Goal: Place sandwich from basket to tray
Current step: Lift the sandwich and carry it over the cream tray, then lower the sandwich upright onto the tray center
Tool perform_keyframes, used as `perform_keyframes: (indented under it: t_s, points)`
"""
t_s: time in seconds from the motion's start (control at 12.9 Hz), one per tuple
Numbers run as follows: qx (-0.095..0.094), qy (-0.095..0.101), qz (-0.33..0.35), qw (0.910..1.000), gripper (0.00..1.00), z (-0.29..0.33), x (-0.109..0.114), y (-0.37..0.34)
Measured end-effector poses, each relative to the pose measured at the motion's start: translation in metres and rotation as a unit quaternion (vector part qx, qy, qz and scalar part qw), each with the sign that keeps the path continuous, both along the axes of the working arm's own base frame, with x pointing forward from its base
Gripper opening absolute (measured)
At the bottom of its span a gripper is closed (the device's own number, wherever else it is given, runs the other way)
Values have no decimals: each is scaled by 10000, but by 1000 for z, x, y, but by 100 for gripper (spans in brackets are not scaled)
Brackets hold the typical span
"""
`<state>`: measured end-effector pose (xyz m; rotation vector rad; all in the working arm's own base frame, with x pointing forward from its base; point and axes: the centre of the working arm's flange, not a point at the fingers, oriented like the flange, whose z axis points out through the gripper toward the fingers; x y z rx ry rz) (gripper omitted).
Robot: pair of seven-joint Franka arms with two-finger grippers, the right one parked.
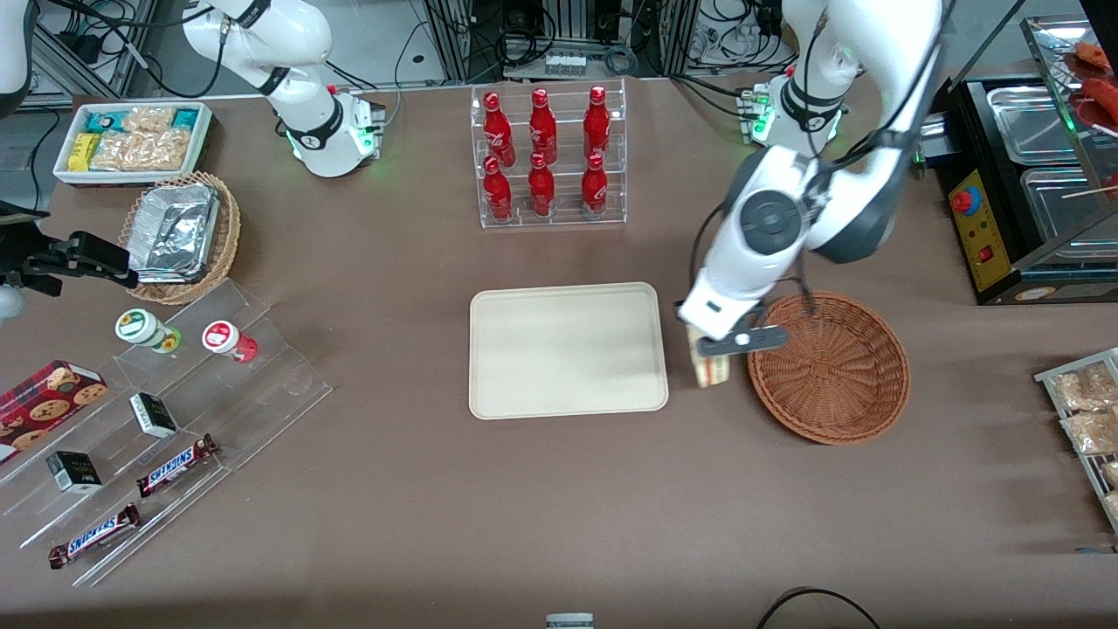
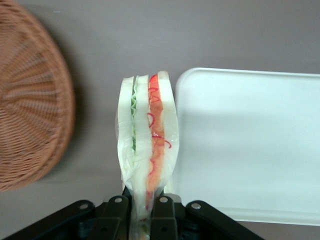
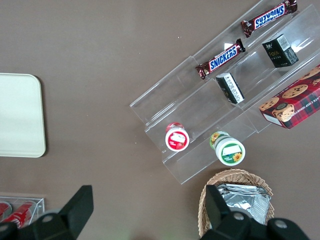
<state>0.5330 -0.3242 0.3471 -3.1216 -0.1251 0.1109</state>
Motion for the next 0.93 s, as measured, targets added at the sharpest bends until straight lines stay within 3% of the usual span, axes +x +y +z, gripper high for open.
perform_keyframes:
  t_s: [0.23, 0.54, 0.93]
  points:
    - [-79, 36, -51, 9999, 16, -17, 7, -68]
    - [-141, 38, -146, 9998, 16, -48, -5, -144]
    - [-185, 12, -65, 9998, 16, -62, -6, -173]
